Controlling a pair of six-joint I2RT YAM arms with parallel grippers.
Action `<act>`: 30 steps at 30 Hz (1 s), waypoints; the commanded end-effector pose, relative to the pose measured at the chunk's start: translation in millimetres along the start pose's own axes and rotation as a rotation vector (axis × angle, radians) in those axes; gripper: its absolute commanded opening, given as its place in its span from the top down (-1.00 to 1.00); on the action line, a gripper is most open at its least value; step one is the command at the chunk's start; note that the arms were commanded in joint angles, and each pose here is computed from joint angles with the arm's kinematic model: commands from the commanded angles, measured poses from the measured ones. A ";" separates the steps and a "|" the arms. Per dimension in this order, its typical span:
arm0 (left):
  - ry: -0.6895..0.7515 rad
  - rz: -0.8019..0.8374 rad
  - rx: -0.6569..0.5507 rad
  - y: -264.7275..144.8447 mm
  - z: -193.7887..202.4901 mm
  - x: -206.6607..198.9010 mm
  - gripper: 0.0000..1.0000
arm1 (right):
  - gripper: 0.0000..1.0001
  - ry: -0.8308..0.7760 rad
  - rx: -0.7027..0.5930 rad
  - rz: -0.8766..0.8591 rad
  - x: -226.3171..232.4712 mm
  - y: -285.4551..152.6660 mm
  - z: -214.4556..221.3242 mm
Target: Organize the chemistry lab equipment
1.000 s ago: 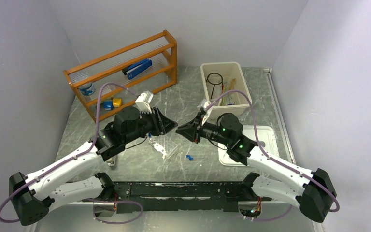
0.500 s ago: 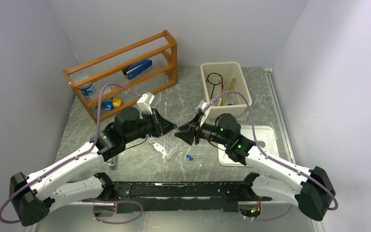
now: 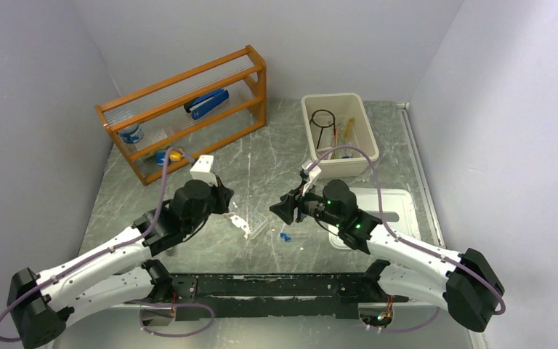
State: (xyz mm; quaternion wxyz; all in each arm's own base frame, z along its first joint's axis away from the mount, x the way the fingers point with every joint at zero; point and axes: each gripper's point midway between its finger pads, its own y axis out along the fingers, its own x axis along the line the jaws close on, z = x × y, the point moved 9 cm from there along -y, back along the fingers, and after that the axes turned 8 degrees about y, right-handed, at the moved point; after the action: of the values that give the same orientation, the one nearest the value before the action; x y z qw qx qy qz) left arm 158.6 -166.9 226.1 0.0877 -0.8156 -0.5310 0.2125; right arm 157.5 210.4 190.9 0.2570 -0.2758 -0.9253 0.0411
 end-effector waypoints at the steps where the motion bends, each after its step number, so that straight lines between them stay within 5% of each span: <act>1: 0.088 -0.148 -0.068 3.8 11.1 6.4 0.90 | -0.12 0.029 -0.008 0.067 -7.0 1.7 5.6; 13: 0.308 -0.405 -0.160 -8.5 60.6 -43.6 0.91 | -0.11 0.048 0.022 0.126 -16.4 9.0 14.7; 30: 0.245 -0.395 -0.126 22.4 65.5 -25.4 0.90 | -0.10 0.079 0.047 0.115 -16.7 17.8 17.3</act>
State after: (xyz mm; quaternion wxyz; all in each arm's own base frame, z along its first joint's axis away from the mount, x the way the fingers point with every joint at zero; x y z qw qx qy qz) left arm 134.1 -198.0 168.1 0.1514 -0.7106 -0.6856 0.0451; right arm 167.1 213.0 158.0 0.2986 -0.3289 -0.8922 0.0813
